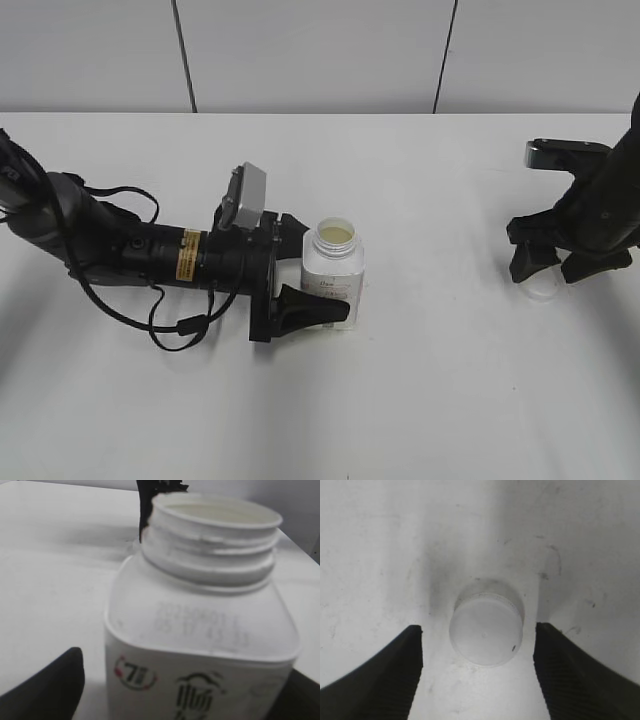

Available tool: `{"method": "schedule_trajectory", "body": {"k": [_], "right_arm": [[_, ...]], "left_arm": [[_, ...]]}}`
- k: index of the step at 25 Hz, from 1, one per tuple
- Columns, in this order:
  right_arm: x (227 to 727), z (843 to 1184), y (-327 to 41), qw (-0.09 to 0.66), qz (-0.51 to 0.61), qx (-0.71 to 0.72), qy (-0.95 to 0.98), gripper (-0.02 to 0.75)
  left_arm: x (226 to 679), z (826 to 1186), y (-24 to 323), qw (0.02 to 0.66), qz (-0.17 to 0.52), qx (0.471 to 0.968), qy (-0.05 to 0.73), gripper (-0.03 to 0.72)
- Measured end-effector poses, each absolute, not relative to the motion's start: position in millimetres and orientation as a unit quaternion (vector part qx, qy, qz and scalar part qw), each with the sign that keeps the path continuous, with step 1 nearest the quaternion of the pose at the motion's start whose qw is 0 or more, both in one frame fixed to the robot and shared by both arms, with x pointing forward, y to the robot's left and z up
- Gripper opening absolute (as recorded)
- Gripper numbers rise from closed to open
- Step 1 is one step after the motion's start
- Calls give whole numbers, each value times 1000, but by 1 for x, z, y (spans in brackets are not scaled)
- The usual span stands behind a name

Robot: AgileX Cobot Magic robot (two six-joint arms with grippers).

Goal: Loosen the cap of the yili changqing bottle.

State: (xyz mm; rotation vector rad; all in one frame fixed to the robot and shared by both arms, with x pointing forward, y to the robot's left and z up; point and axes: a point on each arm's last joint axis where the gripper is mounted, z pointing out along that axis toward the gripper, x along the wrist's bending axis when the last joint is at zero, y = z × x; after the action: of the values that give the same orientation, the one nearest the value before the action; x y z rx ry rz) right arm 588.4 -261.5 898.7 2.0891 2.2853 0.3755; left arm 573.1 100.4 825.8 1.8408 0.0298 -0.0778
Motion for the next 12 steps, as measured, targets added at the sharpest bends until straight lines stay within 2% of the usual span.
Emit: {"method": "schedule_trajectory", "body": {"k": [12], "right_arm": [[585, 898, -261, -6, 111, 671, 733, 547]], "left_arm": [[576, 863, 99, 612, -10, 791, -16, 594]]}}
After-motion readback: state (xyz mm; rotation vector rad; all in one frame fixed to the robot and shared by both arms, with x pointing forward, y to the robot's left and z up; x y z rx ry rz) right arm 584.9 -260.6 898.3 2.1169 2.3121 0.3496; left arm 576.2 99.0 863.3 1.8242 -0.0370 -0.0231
